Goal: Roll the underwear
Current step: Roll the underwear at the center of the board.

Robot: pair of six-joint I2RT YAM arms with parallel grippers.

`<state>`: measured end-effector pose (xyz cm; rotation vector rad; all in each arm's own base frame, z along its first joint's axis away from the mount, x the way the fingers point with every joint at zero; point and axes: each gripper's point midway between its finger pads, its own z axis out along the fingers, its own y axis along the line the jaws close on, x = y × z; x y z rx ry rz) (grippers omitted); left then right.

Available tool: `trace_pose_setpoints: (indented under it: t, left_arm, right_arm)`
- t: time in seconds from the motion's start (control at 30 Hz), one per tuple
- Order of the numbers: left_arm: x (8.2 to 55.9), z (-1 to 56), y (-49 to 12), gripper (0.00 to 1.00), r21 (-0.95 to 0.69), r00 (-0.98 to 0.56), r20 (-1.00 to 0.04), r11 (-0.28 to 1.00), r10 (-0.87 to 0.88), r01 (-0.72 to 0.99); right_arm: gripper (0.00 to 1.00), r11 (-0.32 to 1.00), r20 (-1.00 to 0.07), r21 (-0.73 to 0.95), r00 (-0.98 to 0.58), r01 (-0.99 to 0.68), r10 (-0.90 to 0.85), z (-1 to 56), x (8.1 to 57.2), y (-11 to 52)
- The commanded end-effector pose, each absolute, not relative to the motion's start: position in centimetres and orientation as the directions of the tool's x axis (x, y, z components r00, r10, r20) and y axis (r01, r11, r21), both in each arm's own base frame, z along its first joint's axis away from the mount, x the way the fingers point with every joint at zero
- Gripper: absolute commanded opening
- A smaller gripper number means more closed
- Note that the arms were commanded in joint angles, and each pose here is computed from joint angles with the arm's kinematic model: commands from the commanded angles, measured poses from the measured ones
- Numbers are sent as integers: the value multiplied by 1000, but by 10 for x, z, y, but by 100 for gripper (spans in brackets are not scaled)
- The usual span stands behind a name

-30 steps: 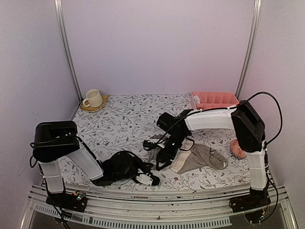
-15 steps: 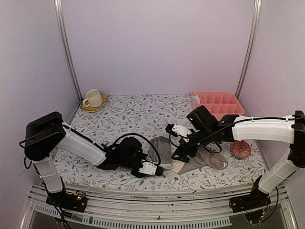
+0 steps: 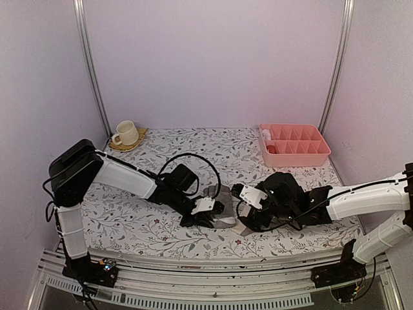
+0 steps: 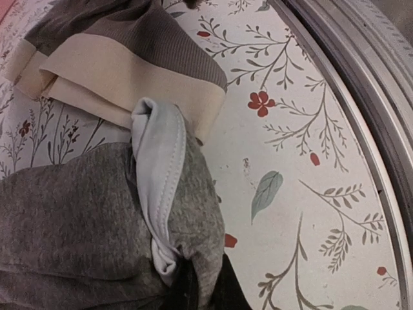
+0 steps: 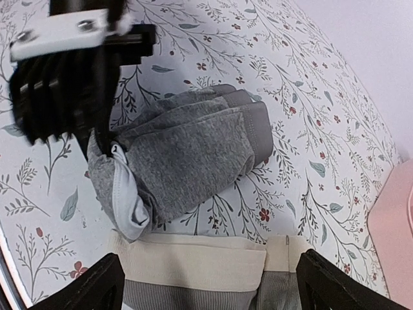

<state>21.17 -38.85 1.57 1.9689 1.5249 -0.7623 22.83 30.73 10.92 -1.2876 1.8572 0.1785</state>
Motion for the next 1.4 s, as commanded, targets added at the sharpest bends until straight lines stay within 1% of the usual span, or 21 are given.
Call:
trace_pose_setpoints:
  t: [0.0,0.13,0.27,0.37,0.5,0.6,0.63,0.67,0.8,0.9,1.03,1.37]
  left_arm:
    - [186,-22,-356,0,-291,-57,-612,-157,789,944]
    - [194,-21,-356,0,-384,-148,-600,-121,786,915]
    - [207,-25,-355,0,-439,-231,-567,-53,791,897]
    - [215,-28,-355,0,-464,-276,-540,-8,795,886]
    - [221,-31,-357,0,-497,-322,-505,35,801,867]
    - [221,-35,-357,0,-532,-348,-478,49,806,845]
    - [221,-36,-357,0,-543,-359,-476,53,803,838]
    - [221,-37,-357,0,-554,-369,-471,57,802,831]
    - [222,-36,-357,0,-585,-393,-466,57,793,809]
    - [221,-35,-357,0,-601,-401,-465,52,789,798]
    - [220,-36,-356,0,-626,-416,-452,51,789,778]
    - [220,-33,-355,0,-636,-416,-459,36,785,771]
  right_arm:
    - [95,400,-699,-485,70,-777,-711,123,215,324]
    - [94,327,-656,-551,156,-768,-738,117,199,334]
    - [92,227,-579,-634,259,-739,-773,103,186,349]
    - [88,184,-520,-694,308,-696,-797,93,185,365]
    - [83,89,-401,-761,357,-643,-844,69,186,383]
    - [77,50,-326,-800,362,-598,-873,57,194,389]
    - [74,38,-308,-809,368,-586,-877,55,196,390]
    - [69,29,-296,-815,372,-579,-880,53,197,391]
    - [62,14,-276,-816,368,-577,-888,42,198,390]
    - [56,-5,-241,-823,358,-568,-902,33,201,386]
    - [48,-16,-227,-817,348,-576,-910,22,202,384]
    - [37,4,-219,-785,271,-620,-937,6,218,374]
